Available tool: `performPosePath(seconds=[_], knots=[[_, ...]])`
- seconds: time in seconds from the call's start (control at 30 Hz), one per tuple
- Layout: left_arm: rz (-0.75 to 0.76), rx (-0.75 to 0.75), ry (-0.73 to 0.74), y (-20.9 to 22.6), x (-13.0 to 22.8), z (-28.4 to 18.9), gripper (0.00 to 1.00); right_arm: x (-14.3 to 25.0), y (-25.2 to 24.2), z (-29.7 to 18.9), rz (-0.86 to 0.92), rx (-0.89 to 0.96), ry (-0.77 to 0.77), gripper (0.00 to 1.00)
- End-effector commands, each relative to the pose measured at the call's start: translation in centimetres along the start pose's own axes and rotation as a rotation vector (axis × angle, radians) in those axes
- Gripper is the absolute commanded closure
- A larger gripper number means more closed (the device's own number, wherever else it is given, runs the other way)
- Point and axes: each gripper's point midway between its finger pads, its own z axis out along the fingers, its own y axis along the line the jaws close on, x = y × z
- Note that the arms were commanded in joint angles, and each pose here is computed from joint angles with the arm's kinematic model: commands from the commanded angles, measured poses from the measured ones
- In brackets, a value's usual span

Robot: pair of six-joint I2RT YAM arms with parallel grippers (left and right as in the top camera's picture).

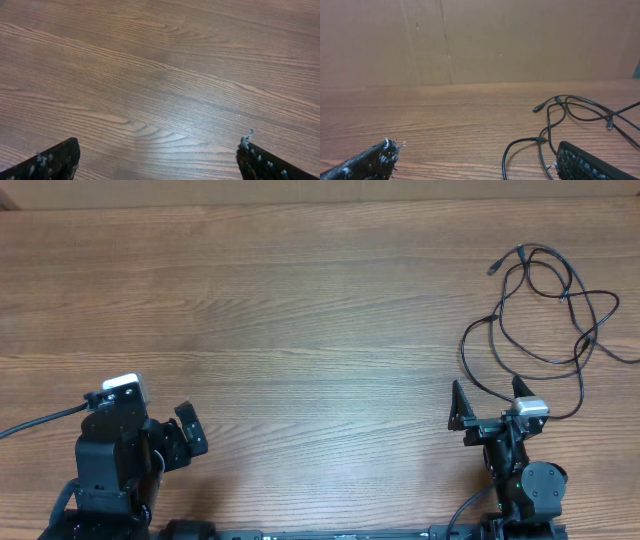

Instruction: Untangle cables

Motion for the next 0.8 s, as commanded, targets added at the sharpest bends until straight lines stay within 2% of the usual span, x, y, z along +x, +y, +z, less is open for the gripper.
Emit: performPosePath(seconds=[0.0,0.77], knots=[[-0.008,-0.019,-0.004,0.34,0.03,0.06,0.00,0.17,0.00,0.02,-0.008,0.001,-0.004,0.00],[-0.007,0.006,0.010,0.09,0.75,0.00,0.00,0.16,0.00,0.02,-0.008,0.001,-0.005,0.00]])
